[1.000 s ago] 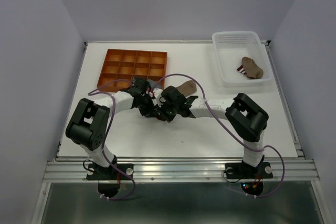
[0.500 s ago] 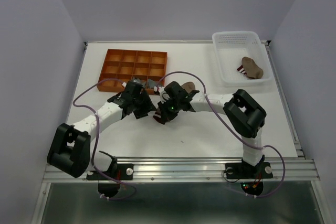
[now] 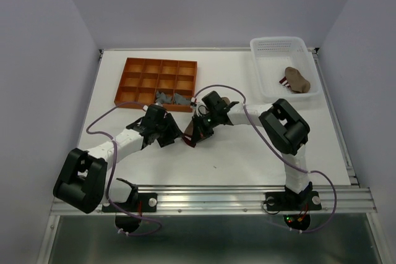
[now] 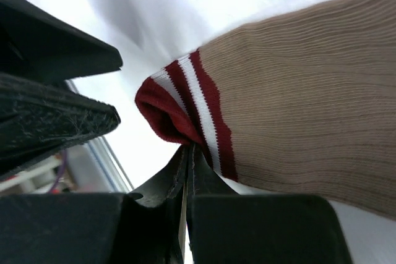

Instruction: Roll the socks

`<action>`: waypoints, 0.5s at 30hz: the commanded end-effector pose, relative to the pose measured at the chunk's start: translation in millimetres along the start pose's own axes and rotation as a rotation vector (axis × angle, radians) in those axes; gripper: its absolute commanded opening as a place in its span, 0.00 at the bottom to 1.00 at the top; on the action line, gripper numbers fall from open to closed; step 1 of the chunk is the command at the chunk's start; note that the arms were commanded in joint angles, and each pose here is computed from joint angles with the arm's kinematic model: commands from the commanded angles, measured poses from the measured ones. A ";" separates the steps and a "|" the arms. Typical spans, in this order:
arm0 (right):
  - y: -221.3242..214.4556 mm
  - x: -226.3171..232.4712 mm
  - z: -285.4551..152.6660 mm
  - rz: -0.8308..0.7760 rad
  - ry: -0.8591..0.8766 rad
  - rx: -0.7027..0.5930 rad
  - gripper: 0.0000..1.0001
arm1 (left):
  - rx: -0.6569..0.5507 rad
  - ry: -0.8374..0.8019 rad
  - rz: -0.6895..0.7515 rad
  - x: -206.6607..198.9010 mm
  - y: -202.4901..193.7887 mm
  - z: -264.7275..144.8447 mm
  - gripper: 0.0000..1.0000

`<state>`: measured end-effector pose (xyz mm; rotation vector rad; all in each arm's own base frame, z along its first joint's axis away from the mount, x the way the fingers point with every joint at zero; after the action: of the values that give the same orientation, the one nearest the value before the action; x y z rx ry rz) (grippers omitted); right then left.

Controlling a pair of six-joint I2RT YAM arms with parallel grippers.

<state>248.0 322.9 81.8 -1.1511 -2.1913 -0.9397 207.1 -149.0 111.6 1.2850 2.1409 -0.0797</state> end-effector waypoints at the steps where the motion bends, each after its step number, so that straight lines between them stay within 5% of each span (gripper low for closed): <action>1: 12.0 -1.5 -0.6 0.085 0.083 -0.008 0.01 | 0.003 -0.061 0.014 -4.7 -3.0 7.0 0.63; 15: 19.0 -17.4 -1.6 0.187 0.097 -0.006 0.01 | 0.036 -0.056 0.068 -8.7 -5.6 31.1 0.48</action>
<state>260.3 317.2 76.4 -1.2534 -1.9837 -0.8698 214.3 -166.0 88.3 1.3457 2.0920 -0.1438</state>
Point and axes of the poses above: each gripper's point midway between its finger pads, its own z axis out along the fingers, its own x axis along the line the jaws close on, y = z × x, the point moved 8 cm from there along -z, back along the fingers, and after that the axes turned 4 degrees about -z, right-handed, at the moved point
